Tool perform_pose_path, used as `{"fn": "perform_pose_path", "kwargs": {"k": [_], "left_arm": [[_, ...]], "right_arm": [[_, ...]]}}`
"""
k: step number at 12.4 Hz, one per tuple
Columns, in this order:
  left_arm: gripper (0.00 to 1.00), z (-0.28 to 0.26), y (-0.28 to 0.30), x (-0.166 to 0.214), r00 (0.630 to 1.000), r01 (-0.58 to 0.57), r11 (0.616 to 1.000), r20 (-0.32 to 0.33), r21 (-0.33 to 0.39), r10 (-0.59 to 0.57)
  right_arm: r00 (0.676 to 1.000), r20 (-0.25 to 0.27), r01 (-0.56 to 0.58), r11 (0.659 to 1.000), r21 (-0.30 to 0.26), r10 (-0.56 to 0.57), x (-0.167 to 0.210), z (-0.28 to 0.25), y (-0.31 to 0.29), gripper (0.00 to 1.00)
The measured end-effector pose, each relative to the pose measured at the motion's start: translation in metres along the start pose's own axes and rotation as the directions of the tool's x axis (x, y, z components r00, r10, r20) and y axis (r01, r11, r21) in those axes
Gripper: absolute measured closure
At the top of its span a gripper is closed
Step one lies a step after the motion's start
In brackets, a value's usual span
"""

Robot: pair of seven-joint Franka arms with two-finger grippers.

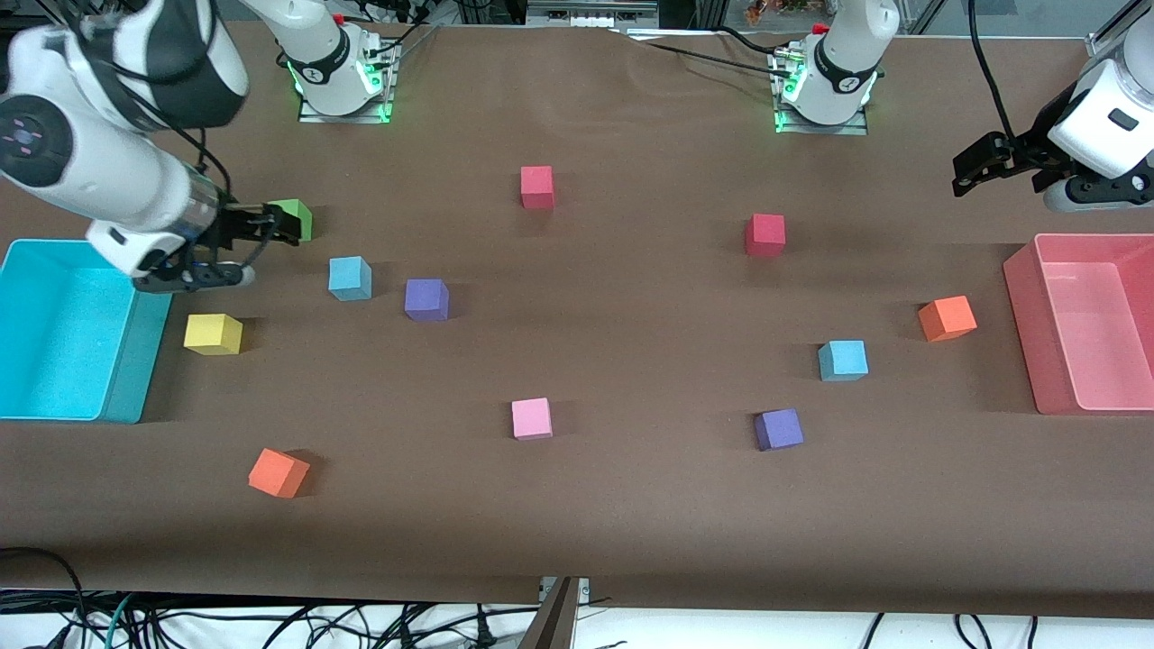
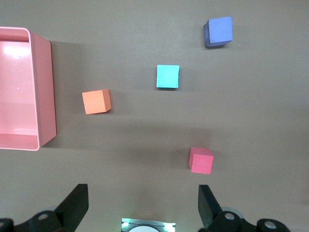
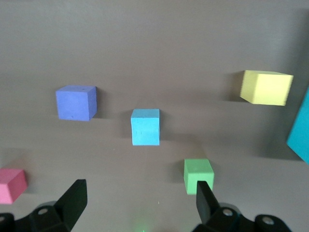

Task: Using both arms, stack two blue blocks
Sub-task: 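Reach the right gripper down to the light blue cube near the green cube, then close the right gripper on the light blue cube and lift it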

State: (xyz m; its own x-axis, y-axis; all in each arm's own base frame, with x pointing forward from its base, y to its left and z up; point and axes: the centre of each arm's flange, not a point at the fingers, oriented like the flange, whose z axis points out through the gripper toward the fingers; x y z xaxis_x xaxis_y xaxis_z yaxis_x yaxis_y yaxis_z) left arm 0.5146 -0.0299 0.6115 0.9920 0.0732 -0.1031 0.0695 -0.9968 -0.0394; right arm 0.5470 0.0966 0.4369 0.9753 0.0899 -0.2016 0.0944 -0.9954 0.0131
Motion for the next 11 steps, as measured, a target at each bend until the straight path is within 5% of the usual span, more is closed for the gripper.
{"fn": "perform_pose_path", "kwargs": {"k": [4, 11], "left_arm": [[0.00, 0.000, 0.000, 0.000, 1.000, 0.000, 1.000, 0.001, 0.000, 0.000], [0.00, 0.001, 0.000, 0.000, 1.000, 0.000, 1.000, 0.003, 0.000, 0.000]], "right_arm": [[0.998, -0.064, 0.001, 1.000, 0.011, 0.000, -0.005, 0.129, 0.000, 0.00], [1.000, -0.009, 0.006, 1.000, 0.027, -0.005, -0.003, 0.232, -0.003, 0.00]]}}
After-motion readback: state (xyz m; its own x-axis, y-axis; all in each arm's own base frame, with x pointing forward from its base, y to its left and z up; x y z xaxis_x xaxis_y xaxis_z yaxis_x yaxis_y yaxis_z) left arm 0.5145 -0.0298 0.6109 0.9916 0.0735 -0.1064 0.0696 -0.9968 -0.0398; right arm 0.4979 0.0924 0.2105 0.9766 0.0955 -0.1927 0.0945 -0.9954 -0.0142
